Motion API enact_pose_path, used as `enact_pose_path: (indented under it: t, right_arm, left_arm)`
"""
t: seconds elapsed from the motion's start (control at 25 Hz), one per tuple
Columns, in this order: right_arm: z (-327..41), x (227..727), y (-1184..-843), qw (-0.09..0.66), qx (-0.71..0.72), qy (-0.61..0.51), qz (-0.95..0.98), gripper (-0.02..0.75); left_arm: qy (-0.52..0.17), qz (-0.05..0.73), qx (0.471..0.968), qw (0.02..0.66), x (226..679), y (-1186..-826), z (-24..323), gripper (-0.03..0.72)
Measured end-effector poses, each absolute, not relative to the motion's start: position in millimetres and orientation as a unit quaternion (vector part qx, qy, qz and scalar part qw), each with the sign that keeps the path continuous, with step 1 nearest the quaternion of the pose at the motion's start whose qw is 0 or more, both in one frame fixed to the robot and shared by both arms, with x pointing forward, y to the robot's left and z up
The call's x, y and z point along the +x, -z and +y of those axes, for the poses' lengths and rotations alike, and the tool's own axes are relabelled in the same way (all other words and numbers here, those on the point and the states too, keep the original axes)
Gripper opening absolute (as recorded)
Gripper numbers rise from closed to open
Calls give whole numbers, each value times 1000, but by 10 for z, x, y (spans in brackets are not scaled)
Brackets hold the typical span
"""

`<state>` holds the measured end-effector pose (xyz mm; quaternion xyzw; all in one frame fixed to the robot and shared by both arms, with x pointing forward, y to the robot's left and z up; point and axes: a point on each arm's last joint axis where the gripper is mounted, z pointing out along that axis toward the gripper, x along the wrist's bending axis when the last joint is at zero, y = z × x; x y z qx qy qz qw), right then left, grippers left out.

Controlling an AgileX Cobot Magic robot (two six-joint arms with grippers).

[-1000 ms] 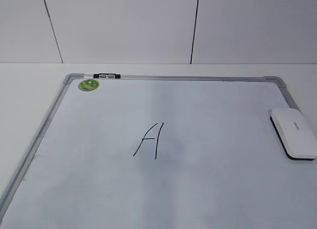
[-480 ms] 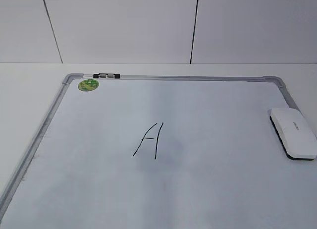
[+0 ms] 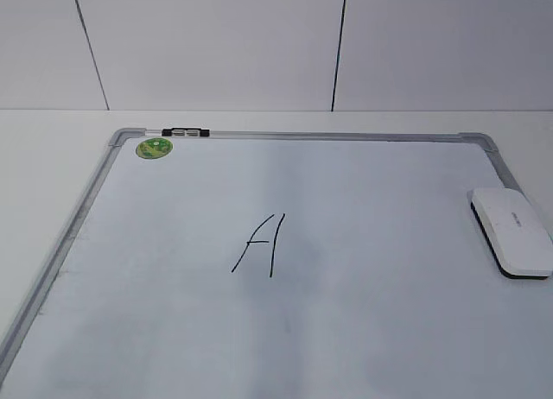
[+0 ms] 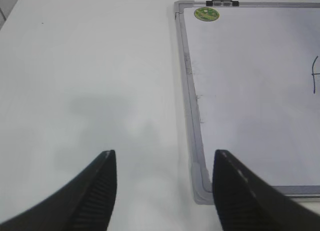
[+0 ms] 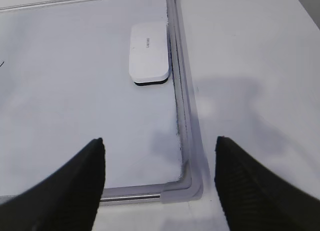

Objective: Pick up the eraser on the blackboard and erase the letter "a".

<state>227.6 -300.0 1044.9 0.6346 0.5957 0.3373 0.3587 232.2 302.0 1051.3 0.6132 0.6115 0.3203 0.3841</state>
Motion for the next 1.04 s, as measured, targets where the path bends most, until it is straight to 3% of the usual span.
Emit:
enact_pose_path:
  t: [1.04]
  right_arm:
    - [-2997, 2276, -10449, 363, 642, -333, 587, 526]
  left_arm:
    - [-326, 621, 603, 379, 2321, -10513, 3018, 396]
